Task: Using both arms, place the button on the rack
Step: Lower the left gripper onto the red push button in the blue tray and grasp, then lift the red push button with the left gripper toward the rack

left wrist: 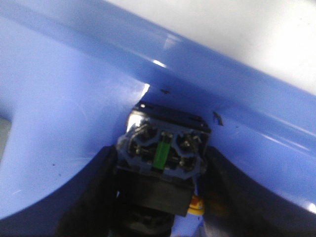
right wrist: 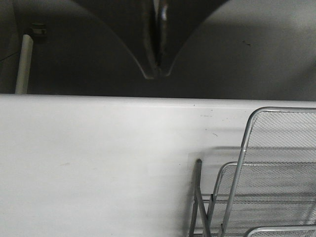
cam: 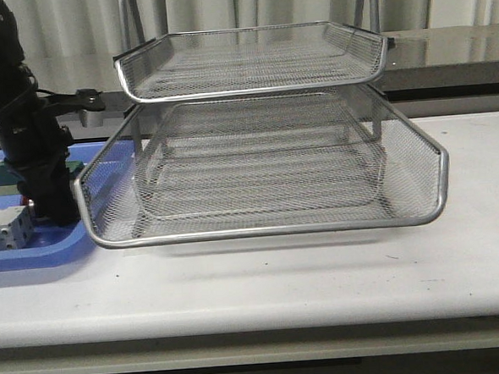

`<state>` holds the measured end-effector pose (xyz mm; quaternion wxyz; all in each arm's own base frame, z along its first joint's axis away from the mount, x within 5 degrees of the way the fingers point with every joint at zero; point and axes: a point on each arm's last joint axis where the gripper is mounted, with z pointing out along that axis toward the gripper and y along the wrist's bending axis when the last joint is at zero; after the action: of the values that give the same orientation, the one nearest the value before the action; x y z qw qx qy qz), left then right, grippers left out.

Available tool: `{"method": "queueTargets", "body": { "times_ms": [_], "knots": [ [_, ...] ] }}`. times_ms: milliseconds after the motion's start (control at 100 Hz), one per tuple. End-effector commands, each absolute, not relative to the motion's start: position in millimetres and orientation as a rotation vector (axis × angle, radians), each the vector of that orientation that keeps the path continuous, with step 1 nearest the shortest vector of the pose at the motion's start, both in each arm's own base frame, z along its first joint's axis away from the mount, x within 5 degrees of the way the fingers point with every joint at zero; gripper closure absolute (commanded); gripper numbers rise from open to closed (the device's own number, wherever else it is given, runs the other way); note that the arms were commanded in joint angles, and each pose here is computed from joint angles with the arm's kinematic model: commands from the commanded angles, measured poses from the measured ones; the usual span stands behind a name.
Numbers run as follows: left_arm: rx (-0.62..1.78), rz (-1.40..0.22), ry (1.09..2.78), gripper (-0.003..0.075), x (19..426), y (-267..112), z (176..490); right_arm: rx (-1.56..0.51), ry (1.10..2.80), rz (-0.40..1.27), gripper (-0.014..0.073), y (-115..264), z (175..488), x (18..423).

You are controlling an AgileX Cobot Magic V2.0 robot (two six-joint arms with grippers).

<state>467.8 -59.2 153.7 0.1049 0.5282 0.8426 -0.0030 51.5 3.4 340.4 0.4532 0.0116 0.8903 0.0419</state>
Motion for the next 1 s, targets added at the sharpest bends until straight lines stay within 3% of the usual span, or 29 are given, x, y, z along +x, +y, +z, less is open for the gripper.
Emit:
{"method": "queueTargets", "body": {
  "times_ms": [0, 180, 640, 990],
  "knots": [
    [1.516, 0.040, 2.400, 0.0605, 470, -62, 187, 0.023, 2.116, 0.093, 0.0665, 3, 354, 54],
    [1.524, 0.050, 2.400, 0.0741, 470, -62, 191, 0.023, 2.116, 0.093, 0.0665, 3, 354, 54],
    [1.539, 0.002, 2.392, 0.0740, 460, -57, 266, 0.023, 2.116, 0.093, 0.0665, 3, 354, 54],
    [1.321, 0.044, 2.378, 0.0740, 438, -55, 325, 0.023, 2.116, 0.093, 0.0665, 3, 354, 54]
  ]
}}
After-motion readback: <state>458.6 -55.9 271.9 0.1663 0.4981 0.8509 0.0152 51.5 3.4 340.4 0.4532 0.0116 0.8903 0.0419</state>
